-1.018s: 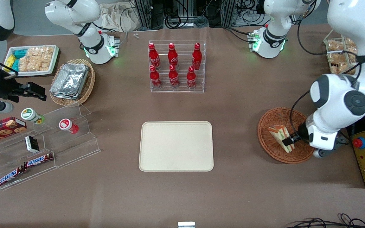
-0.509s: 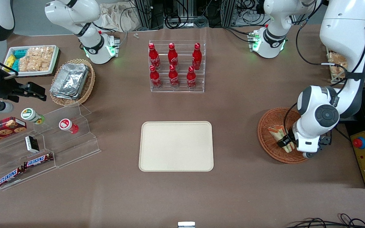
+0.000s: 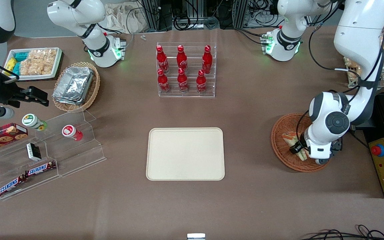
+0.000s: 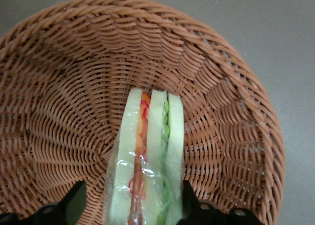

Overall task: Place sandwich from basket to tray
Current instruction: 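Close the left gripper on the sandwich and lift it from the basket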

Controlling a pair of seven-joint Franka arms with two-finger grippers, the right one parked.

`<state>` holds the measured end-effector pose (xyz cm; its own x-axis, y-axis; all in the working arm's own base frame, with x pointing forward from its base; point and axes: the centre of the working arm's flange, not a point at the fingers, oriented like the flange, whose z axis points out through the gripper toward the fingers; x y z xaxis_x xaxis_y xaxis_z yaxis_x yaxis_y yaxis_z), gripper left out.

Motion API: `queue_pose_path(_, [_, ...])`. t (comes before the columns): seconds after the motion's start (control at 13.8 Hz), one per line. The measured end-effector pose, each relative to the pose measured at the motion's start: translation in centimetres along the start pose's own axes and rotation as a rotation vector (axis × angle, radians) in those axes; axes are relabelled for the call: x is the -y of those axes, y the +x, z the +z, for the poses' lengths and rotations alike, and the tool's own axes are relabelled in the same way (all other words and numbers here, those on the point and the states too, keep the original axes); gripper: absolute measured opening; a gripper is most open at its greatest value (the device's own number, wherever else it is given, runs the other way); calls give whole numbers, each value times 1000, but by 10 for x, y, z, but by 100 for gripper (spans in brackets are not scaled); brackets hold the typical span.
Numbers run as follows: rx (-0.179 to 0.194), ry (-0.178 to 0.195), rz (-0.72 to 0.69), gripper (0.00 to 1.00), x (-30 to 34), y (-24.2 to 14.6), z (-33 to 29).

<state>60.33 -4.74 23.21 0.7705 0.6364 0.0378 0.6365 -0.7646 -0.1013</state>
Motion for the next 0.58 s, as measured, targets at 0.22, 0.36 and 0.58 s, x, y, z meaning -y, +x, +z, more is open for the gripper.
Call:
queue_pose_path(0.22, [1, 5, 0, 49, 0, 0, -2])
queue_pose_path(0.36, [4, 30, -3, 37, 2, 3, -20])
queue_pose_path(0.58, [-2, 63, -5, 32, -6, 6, -94])
